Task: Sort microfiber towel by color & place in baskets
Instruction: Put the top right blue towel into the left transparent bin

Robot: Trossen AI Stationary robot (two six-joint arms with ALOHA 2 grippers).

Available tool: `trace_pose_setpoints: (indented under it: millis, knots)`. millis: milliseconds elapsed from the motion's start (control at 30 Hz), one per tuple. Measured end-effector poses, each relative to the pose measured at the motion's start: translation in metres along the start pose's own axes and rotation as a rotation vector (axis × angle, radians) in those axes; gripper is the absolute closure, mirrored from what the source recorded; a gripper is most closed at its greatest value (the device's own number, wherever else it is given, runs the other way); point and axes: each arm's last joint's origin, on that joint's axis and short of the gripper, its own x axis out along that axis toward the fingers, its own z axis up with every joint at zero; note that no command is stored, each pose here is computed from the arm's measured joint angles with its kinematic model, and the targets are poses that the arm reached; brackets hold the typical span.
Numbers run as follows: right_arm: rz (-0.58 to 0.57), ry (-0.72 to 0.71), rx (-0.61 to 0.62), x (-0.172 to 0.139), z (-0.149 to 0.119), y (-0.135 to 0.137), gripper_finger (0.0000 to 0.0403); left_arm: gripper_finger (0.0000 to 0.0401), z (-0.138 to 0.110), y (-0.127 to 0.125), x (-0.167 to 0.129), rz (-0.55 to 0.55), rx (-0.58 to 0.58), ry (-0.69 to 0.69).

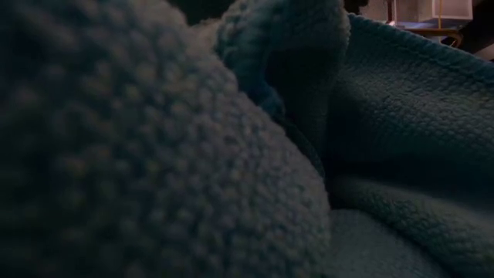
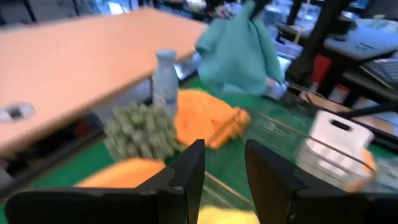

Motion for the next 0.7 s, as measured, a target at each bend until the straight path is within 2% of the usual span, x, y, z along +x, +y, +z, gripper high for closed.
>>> trace_pose_setpoints:
  millis: [167, 333, 500, 700]
  knots:
    - [0.069, -0.035, -0.122, 0.010, 0.006, 0.031, 0.0395, 0.0292, 0.002, -0.013, 0.015, 0.017, 0.094, -0.029]
    - [0.124, -0.097, -0.237, 0.016, 0.012, 0.062, 0.0394, 0.0292, 0.002, -0.026, 0.035, -0.027, 0.140, -0.014]
    - [0.146, -0.160, -0.329, 0.020, 0.015, 0.089, 0.0390, 0.0292, 0.004, -0.040, 0.054, -0.117, 0.155, -0.022]
    - [0.152, -0.191, -0.400, 0.026, 0.014, 0.114, 0.0395, 0.0292, 0.012, -0.056, 0.073, -0.258, 0.125, -0.094]
